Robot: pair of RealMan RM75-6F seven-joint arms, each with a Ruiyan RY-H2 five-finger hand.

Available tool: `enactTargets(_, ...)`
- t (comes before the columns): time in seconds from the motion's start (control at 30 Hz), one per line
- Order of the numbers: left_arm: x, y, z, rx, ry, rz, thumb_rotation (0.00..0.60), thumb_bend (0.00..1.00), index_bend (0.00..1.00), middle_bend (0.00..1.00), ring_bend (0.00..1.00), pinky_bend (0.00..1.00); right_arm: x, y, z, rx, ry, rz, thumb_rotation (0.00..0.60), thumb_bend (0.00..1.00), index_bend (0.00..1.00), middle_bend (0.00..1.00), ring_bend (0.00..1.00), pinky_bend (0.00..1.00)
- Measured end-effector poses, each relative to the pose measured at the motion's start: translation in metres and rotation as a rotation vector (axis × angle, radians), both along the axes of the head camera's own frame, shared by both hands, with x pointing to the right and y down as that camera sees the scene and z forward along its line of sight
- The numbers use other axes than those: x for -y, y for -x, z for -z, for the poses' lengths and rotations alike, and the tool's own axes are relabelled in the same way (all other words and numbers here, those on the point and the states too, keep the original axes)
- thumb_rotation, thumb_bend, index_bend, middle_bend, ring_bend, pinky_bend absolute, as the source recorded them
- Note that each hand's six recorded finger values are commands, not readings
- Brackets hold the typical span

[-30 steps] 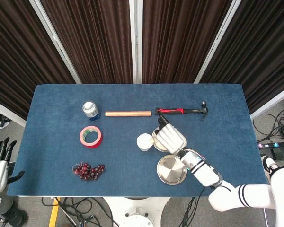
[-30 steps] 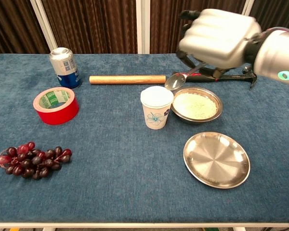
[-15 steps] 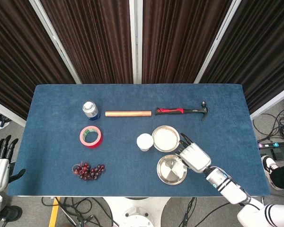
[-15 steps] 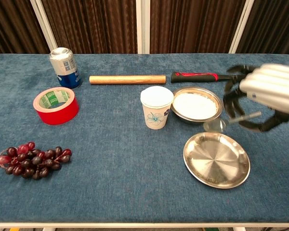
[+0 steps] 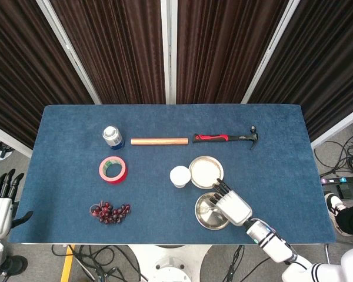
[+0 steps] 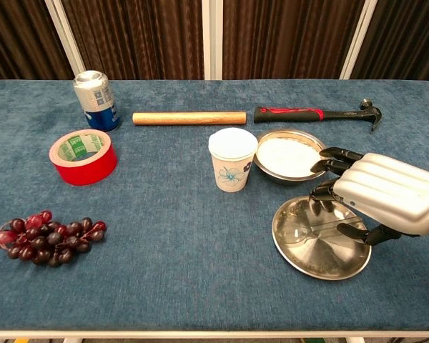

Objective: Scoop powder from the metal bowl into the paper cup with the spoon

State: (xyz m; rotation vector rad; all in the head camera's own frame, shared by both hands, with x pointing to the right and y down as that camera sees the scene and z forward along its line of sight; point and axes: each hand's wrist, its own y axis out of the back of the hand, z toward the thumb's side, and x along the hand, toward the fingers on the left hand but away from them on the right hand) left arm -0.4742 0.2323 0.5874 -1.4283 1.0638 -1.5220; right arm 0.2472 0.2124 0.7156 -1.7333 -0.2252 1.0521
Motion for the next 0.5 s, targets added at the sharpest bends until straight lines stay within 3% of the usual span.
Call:
enactTargets(0.2,-0.001,0.000,-0.002,-0.008,0.002,0.003,0.600,0.10,0.14,0.10,0.05,0.04,0.010,-0.020,0.019,-0.008,-0.047,-0.076,0.600,0.33,0.15,0.25,0.03,0.00)
enactTargets(0.5,0.001,-0.004,-0.006,-0.023,0.006,-0.004,0.600,0.10,0.14,0.10,0.05,0.04,0.038,-0.114,0.098,0.024,-0.185,-0.430,0.600,0.33,0.02,0.12,0.00,0.00)
